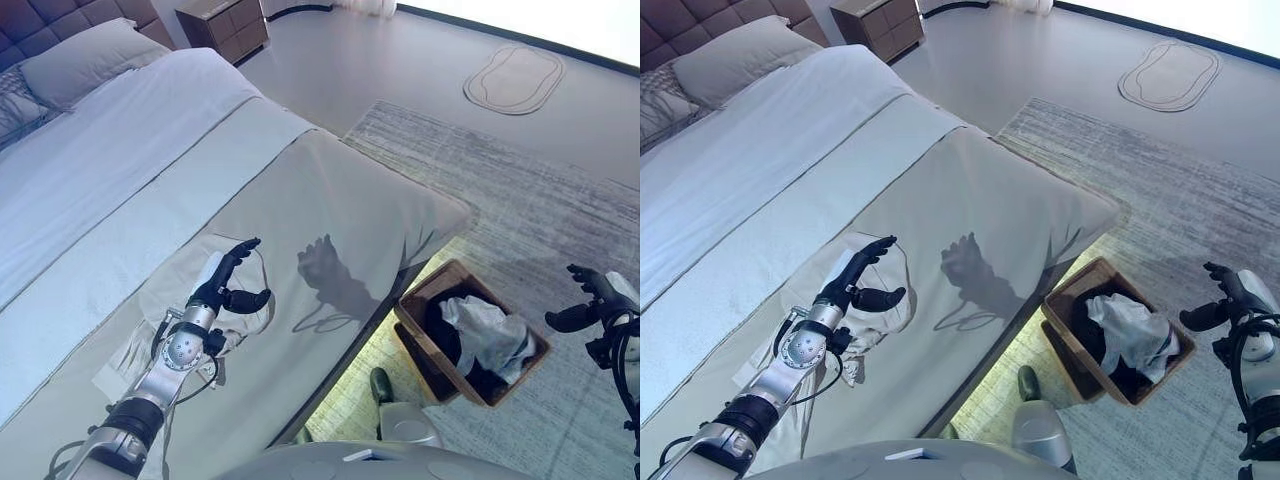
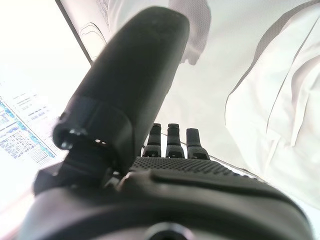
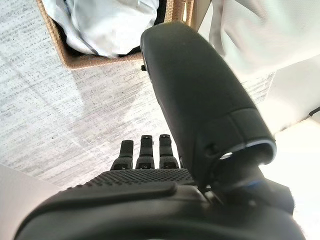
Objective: Pick up the clothes from the bed and place them into the basket
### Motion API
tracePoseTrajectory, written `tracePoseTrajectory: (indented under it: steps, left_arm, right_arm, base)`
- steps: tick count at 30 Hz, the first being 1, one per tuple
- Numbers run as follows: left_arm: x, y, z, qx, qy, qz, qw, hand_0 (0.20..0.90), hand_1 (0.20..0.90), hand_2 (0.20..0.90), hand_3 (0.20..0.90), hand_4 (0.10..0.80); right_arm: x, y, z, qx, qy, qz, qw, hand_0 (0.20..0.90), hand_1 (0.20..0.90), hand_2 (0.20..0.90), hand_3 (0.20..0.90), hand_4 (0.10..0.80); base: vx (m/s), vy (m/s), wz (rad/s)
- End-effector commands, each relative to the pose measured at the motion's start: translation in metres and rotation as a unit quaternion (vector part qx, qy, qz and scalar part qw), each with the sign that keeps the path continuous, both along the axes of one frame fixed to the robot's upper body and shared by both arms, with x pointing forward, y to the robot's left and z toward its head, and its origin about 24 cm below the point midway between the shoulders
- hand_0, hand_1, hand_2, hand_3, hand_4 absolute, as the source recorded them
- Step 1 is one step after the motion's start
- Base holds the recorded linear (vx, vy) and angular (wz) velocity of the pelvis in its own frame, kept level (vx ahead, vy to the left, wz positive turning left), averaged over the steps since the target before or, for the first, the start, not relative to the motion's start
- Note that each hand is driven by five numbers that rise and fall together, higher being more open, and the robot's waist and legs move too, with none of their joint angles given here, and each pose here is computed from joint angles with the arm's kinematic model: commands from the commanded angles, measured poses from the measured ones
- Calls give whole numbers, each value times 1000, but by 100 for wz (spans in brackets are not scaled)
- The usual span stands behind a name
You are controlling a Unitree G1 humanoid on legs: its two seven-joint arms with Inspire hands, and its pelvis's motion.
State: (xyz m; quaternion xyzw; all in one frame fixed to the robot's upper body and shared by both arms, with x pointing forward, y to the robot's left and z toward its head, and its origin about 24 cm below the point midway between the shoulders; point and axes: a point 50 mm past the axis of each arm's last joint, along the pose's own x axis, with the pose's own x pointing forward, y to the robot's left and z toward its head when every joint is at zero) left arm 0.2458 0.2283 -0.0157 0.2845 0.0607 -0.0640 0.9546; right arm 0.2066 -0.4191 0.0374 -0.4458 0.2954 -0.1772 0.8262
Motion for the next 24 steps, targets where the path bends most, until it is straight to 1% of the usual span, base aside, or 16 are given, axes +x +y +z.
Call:
tracePoseTrajectory:
  steps: [1,9,10,13,15,17,18,20,24]
  left_arm:
    - [24,9,48,16,-112,-8,994,900,900,900,900,800]
    - [23,9,45,12,-107,4,994,900,900,900,900,800]
    - [23,9,43,11,-104,9,994,900,900,900,900,800]
    - [19,10,37,10,-97,15,995,900,900,900,900,800]
    - [14,11,30,10,-87,26,996,900,900,900,900,800]
    - [12,13,27,9,-85,32,996,900,900,900,900,800]
    - [11,13,26,8,-87,37,995,900,900,900,900,800]
    - [11,13,26,11,-91,44,995,900,900,900,900,800]
    - [3,20,19,30,-81,58,995,900,900,900,900,800]
  right_arm:
    - [26,0,31,-21,-92,-1,996,900,900,900,900,800]
    - [44,19,53,-32,-147,59,987,900,900,900,900,800]
    - [50,25,61,-29,-168,78,982,900,900,900,900,800]
    - [59,36,73,-26,-189,105,976,900,900,900,900,800]
    - [68,49,84,-49,-206,139,967,900,900,900,900,800]
    - [73,56,89,-66,-217,153,962,900,900,900,900,800]
    - [79,66,95,-87,-222,176,955,900,900,900,900,800]
    - [88,76,99,-96,-223,188,952,900,900,900,900,800]
    - [109,99,111,-114,-230,224,940,900,900,900,900,800]
  base:
    - [0,0,0]
    - [12,5,0]
    - [0,0,0]
    - [30,34,5]
    - [44,42,17]
    - [7,24,12]
    - [0,0,0]
    - [-7,24,18]
    - [49,29,29]
